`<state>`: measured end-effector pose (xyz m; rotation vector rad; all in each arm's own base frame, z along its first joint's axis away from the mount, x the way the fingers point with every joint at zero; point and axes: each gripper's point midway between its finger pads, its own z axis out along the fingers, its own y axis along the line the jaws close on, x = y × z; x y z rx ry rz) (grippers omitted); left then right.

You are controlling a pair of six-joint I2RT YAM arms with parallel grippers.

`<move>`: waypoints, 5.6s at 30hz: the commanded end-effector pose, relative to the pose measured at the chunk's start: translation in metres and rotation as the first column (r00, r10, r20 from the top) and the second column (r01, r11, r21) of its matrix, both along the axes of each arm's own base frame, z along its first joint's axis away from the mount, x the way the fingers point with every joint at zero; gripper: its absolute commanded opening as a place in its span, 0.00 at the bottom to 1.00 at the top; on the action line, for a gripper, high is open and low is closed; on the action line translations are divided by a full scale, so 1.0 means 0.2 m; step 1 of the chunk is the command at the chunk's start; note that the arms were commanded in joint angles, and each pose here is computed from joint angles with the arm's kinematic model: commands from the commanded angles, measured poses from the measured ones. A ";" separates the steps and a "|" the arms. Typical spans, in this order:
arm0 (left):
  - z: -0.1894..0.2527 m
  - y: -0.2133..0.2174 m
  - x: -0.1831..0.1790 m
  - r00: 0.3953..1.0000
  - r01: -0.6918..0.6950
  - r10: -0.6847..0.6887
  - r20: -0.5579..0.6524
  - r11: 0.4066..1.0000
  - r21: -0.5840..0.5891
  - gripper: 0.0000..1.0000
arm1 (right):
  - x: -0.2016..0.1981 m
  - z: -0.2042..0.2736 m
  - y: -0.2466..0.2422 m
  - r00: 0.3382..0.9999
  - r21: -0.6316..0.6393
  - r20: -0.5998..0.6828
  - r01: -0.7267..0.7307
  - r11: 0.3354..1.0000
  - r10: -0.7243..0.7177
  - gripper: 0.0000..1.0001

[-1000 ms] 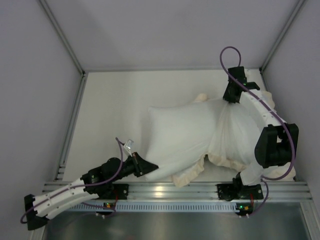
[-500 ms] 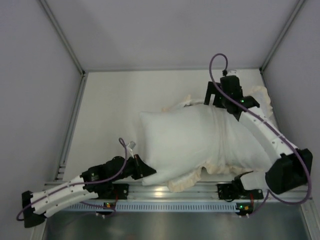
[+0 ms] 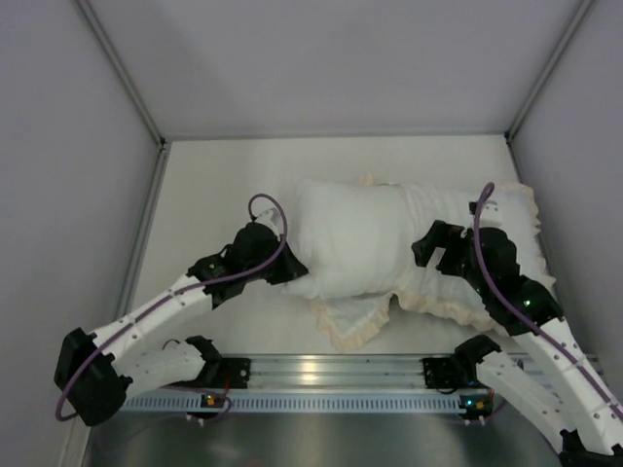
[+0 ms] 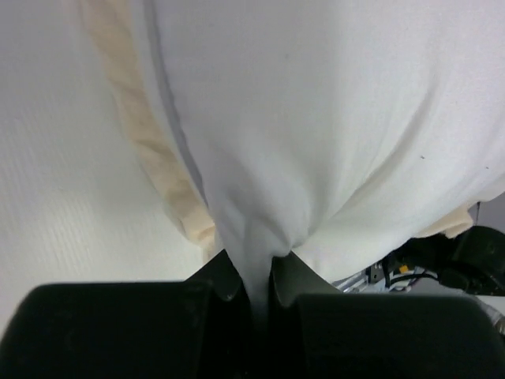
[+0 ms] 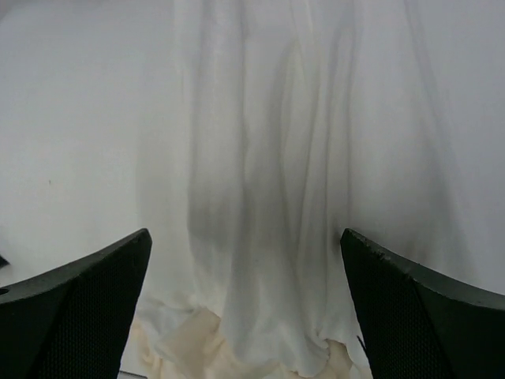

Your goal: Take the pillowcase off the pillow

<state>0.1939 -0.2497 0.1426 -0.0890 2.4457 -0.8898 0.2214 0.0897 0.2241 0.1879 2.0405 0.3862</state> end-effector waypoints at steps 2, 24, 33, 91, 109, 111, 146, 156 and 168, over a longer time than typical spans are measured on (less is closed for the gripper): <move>0.29 0.06 0.05 0.987 0.042 -0.027 0.156 0.995 -0.091 0.00 | -0.06 -0.17 0.10 0.987 0.019 -0.133 -0.089 0.996 0.091 0.99; 0.47 0.66 -0.09 0.930 -0.274 0.219 0.295 0.948 0.160 0.00 | -0.14 -0.39 0.28 0.982 -0.059 -0.170 -0.090 0.994 0.079 0.64; 0.59 0.84 -0.13 0.887 -0.379 0.297 0.355 0.906 0.190 0.00 | -0.15 -0.37 0.11 0.993 -0.124 -0.117 0.003 0.992 -0.017 0.00; 0.76 0.99 -0.27 0.789 -0.491 0.505 0.349 0.861 -0.134 0.00 | -0.32 -0.41 0.54 0.891 0.050 -0.290 -0.349 0.936 0.348 1.00; 0.72 1.21 -0.41 0.767 -0.523 0.568 0.298 0.823 -0.223 0.00 | 0.25 -0.16 0.96 0.944 -0.047 -0.146 -0.306 0.951 0.296 1.00; 0.71 1.20 -0.41 0.770 -0.523 0.564 0.298 0.826 -0.211 0.00 | 0.28 -0.23 0.79 0.958 -0.041 -0.174 -0.240 0.970 0.230 0.99; 0.69 1.06 -0.38 0.813 -0.458 0.507 0.286 0.861 -0.223 0.00 | 0.34 -0.61 -0.04 0.977 0.797 -0.210 0.150 0.585 0.035 0.95; 0.70 1.06 -0.39 0.815 -0.451 0.502 0.291 0.864 -0.225 0.00 | 0.50 -0.64 -0.07 0.986 0.836 -0.165 0.129 0.533 0.021 0.77; 0.80 1.07 -0.43 0.825 -0.412 0.489 0.283 0.863 -0.293 0.00 | 0.68 -0.45 -0.01 0.996 0.937 0.045 -0.070 0.343 0.078 0.00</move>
